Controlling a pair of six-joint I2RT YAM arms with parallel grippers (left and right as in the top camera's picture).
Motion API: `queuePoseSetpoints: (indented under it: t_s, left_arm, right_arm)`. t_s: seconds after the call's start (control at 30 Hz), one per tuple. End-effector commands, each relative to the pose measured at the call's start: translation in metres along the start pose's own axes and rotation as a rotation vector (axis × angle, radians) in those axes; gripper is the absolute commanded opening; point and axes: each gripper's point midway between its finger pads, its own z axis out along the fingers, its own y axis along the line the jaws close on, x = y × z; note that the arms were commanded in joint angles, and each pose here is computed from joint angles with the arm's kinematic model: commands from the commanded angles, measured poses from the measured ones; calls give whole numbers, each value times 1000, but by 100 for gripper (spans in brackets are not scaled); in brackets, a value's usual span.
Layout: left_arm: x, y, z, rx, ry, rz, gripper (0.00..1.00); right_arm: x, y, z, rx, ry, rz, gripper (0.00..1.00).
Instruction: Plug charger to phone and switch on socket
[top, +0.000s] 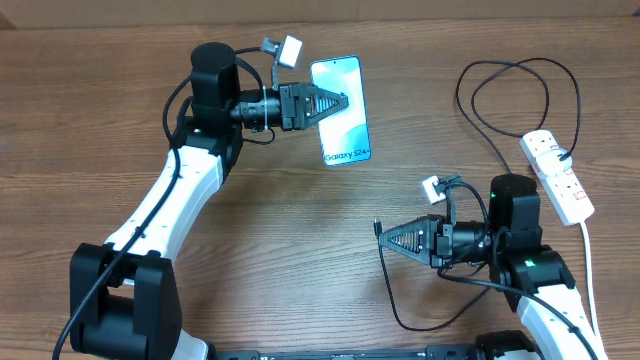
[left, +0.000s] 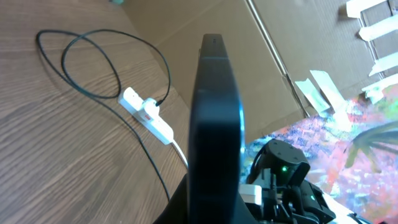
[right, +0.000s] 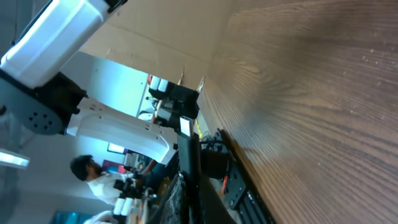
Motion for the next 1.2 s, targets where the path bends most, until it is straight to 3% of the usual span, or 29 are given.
queuePoseSetpoints:
  t_s: [0.0, 0.57, 1.17]
  left_arm:
    - [-7, -4, 2, -8, -24, 6, 4]
    - [-10, -6, 1, -4, -33, 36, 5]
    - [-8, -7, 2, 8, -20, 52, 4]
  right_arm:
    - [3, 1, 3, -17, 22, 49, 4]
    - [35, 16, 47, -23, 185, 34, 4]
    - [27, 22, 49, -43, 164, -13, 4]
